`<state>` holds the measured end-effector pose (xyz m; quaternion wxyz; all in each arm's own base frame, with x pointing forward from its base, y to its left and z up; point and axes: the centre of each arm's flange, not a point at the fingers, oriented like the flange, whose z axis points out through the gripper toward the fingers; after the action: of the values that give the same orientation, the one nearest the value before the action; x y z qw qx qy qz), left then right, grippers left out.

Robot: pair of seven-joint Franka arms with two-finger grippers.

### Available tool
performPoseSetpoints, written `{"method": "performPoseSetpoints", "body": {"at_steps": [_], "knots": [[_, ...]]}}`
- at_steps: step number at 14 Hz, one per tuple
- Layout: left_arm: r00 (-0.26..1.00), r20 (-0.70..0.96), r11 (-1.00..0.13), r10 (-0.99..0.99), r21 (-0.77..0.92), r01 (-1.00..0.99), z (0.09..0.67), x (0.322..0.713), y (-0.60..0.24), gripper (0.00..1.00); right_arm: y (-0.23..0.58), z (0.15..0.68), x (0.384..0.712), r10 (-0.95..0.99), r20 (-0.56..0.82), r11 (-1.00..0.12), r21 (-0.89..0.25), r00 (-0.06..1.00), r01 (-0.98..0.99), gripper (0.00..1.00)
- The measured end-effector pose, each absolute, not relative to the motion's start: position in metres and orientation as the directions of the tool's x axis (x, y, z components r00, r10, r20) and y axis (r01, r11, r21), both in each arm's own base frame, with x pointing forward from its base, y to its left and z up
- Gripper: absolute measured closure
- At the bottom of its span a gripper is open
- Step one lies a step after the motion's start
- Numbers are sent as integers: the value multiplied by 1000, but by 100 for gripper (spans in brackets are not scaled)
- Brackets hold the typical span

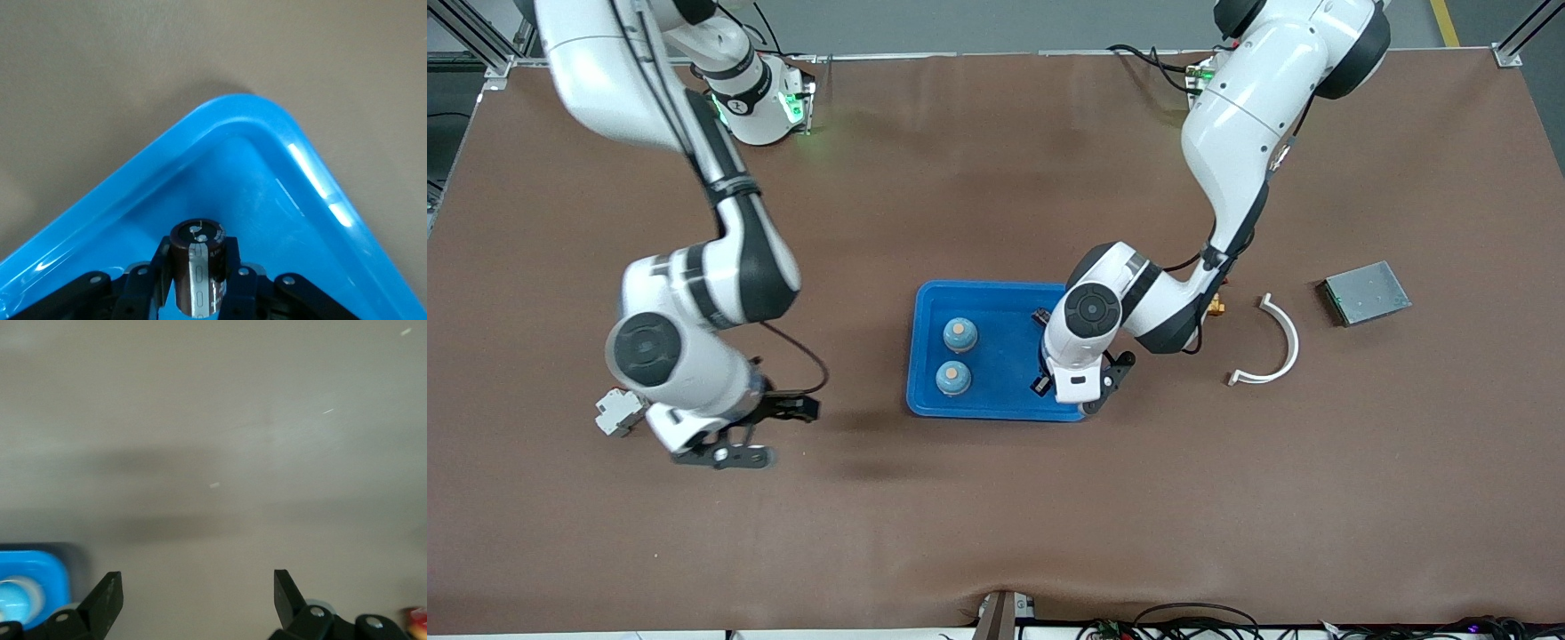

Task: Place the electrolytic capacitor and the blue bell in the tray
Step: 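Release the bell in the tray and withdraw the right gripper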

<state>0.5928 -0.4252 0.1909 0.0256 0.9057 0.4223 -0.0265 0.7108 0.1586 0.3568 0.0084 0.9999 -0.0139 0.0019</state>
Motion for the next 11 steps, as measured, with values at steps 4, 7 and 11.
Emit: {"method": "performPoseSetpoints", "body": {"at_steps": [4,7,11], "knots": [[641,-69,-642,764,21,767,188,593,-425,66,73,369,719,11,-24,-1000,16,1000,11,0],[641,-68,-641,765,21,767,188,593,-424,61,34,396,711,22,-54,-1000,11,998,23,0],[640,-67,-640,765,30,768,192,595,-425,22,8,450,689,1,-96,-1000,4,995,1,0]]}}
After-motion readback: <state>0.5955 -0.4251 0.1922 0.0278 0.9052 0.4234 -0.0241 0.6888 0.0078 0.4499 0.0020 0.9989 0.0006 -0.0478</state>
